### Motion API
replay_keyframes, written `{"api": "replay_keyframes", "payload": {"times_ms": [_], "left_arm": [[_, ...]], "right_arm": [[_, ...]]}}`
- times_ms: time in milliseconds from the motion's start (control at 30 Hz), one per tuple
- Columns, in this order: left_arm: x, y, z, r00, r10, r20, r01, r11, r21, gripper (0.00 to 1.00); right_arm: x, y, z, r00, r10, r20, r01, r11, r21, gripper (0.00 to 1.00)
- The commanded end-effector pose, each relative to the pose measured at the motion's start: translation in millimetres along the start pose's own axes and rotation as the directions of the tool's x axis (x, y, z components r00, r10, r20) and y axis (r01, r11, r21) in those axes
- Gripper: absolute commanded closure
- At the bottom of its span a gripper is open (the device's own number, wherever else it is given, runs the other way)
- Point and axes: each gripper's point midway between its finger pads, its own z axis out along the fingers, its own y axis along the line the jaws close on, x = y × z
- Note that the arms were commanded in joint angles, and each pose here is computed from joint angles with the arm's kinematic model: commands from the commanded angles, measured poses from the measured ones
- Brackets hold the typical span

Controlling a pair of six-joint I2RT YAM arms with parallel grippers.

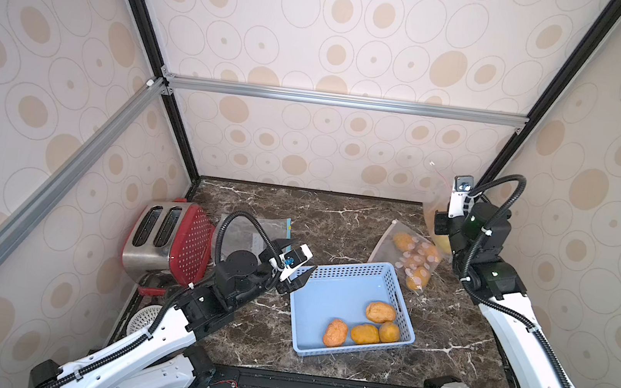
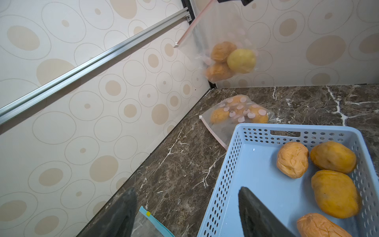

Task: Put the potatoes into a zipper bag and zip it
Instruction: Place the zipper food storage bag in the zipper food storage bag.

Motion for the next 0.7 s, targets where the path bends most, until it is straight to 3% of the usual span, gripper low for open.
{"api": "replay_keyframes", "payload": {"times_ms": [0,100,233,433,600,667], "left_arm": [[-5,-1,0,1.0,0.015,0.02,-0.015,1.0,0.011,0.23],[-4,-3,1,1.0,0.015,0.014,-0.015,1.0,0.016,0.23],[-2,-4,3,1.0,0.015,0.008,-0.015,1.0,0.024,0.23],[0,-5,3,1.0,0.02,-0.001,-0.02,1.0,0.024,0.22],[1,-7,4,1.0,0.02,-0.002,-0.02,0.999,0.034,0.22],[2,-5,5,1.0,0.013,-0.011,-0.013,1.0,0.027,0.19]], "right_arm": [[52,29,14,0.992,-0.076,-0.105,0.068,0.994,-0.081,1.0],[116,87,34,0.968,-0.101,-0.229,0.033,0.958,-0.285,1.0],[160,150,40,0.954,-0.09,-0.285,-0.062,0.873,-0.483,1.0],[177,175,47,0.936,-0.081,-0.343,-0.126,0.833,-0.539,1.0],[170,181,49,0.939,-0.054,-0.339,-0.154,0.816,-0.558,1.0],[162,184,46,0.945,-0.045,-0.325,-0.163,0.796,-0.583,0.95]]}}
